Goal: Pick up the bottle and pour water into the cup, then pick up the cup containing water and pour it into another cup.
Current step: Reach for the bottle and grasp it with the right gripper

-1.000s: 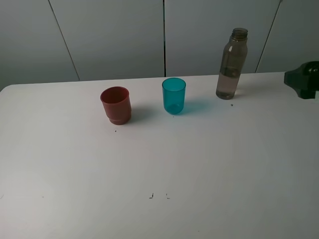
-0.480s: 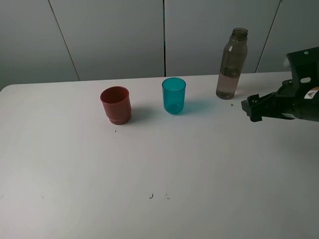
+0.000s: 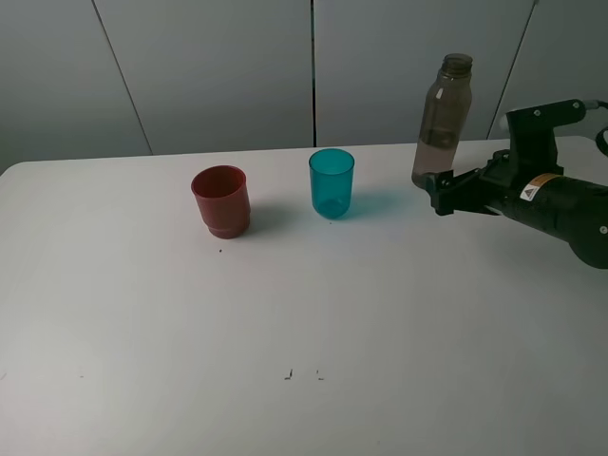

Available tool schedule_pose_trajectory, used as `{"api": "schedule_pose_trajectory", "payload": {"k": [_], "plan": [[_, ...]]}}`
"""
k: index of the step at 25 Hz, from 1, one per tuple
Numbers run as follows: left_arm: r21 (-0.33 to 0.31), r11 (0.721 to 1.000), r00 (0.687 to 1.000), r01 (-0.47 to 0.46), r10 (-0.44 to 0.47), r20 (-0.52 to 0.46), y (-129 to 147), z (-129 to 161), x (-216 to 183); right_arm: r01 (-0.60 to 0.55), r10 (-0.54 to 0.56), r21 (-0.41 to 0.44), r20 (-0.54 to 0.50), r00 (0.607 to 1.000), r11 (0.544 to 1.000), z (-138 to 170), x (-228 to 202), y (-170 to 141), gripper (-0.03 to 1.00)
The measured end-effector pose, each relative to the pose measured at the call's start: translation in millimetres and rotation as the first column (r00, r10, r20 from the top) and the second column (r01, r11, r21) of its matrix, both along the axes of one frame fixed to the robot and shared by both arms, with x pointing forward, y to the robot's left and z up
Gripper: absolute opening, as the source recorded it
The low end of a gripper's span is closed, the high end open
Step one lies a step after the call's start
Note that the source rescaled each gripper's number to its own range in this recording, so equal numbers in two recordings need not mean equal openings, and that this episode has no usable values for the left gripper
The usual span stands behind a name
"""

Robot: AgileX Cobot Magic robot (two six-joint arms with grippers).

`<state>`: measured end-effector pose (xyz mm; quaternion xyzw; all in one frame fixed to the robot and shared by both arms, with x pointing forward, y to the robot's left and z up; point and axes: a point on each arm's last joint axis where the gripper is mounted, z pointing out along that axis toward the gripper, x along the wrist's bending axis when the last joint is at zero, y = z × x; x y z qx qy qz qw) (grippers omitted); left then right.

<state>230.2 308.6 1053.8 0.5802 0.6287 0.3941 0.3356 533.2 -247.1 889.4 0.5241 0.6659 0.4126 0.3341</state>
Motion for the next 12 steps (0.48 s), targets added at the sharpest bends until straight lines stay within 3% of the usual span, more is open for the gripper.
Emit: {"api": "schedule_pose_trajectory", "payload": {"k": [6, 12], "plan": [[0.000, 1.000, 1.000, 0.000, 0.000, 0.000, 0, 0, 0, 0.076, -0.076, 0.059, 0.010, 0.997, 0.995, -7, 28, -12, 1.00], [0.000, 1.000, 1.000, 0.000, 0.000, 0.000, 0, 0, 0, 0.077, -0.080, 0.081, 0.037, 0.996, 0.994, -12, 53, -9, 1.00]]}}
